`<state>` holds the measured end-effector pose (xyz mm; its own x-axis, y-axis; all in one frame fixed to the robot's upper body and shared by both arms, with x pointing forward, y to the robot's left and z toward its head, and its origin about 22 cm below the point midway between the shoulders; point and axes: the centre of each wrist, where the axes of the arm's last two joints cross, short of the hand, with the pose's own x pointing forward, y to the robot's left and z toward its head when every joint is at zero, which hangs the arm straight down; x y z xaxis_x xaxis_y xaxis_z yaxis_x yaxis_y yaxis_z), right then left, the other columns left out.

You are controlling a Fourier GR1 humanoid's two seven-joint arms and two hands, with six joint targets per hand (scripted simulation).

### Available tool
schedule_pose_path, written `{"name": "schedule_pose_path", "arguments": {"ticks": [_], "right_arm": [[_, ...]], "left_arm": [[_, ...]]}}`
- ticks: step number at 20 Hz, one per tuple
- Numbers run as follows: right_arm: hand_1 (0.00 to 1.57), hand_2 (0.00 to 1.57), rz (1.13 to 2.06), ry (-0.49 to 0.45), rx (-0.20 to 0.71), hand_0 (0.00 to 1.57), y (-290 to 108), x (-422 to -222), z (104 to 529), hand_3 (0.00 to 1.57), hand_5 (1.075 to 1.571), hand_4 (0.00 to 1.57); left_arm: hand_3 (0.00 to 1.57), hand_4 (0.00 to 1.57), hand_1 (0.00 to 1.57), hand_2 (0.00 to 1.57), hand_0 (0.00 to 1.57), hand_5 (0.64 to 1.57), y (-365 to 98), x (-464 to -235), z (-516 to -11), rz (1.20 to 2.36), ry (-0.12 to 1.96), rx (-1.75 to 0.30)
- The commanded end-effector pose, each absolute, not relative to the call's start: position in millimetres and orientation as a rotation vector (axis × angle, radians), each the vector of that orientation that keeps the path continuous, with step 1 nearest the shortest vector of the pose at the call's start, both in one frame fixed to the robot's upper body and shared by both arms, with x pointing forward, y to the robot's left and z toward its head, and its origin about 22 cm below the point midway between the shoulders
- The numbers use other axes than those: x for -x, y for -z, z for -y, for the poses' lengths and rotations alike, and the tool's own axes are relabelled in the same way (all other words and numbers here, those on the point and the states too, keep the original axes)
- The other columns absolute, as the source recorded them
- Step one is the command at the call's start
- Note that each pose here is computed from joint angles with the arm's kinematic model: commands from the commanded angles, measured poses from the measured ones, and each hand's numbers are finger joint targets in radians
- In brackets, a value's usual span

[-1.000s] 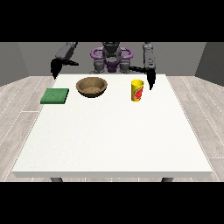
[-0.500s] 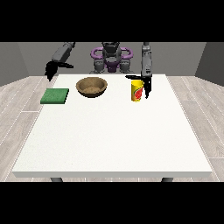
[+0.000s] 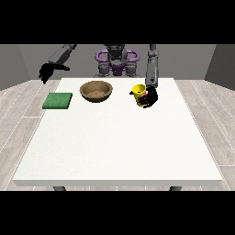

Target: Pick the cup and pour the ball into the bowl, then pick the bowl and place it on the pad

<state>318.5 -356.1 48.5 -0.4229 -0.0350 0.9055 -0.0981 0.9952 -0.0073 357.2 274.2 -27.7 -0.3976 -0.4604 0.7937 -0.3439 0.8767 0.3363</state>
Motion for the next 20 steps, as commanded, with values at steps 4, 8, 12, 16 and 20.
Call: {"name": "schedule_pose_path", "arguments": {"ticks": [4, 8, 12, 16, 20], "right_arm": [[0.0, 0.0, 1.978, -0.083, -0.071, 0.0, -51, -310, 389, 0.0, 1.555, 0.0], [0.0, 0.0, 1.814, 0.013, 0.001, 0.0, -24, -301, 420, 0.0, 1.556, 0.0], [0.0, 0.0, 1.688, 0.053, 0.029, 0.0, 7, -286, 419, 0.0, 1.56, 0.0], [0.0, 0.0, 1.691, 0.087, 0.061, 0.0, 18, -273, 436, 0.0, 1.56, 0.0], [0.0, 0.0, 1.625, 0.138, 0.121, 0.0, 26, -260, 454, 0.0, 1.558, 0.0]], "left_arm": [[1.57, 0.9, 1.35, 1.57, 1.35, 1.507, 49, -354, -243, 1.952, 0.221, -0.714], [1.57, 0.99, 1.35, 1.57, 1.35, 1.532, 29, -363, -228, 1.88, 0.371, -0.76], [1.57, 1.03, 1.38, 1.57, 1.38, 1.536, 31, -359, -193, 1.808, 0.546, -0.729], [1.57, 1.14, 1.38, 1.57, 1.38, 1.567, 7, -374, -172, 1.779, 0.674, -0.852], [1.57, 1.05, 1.35, 1.57, 1.35, 1.569, 11, -365, -133, 1.76, 0.867, -0.88]]}}
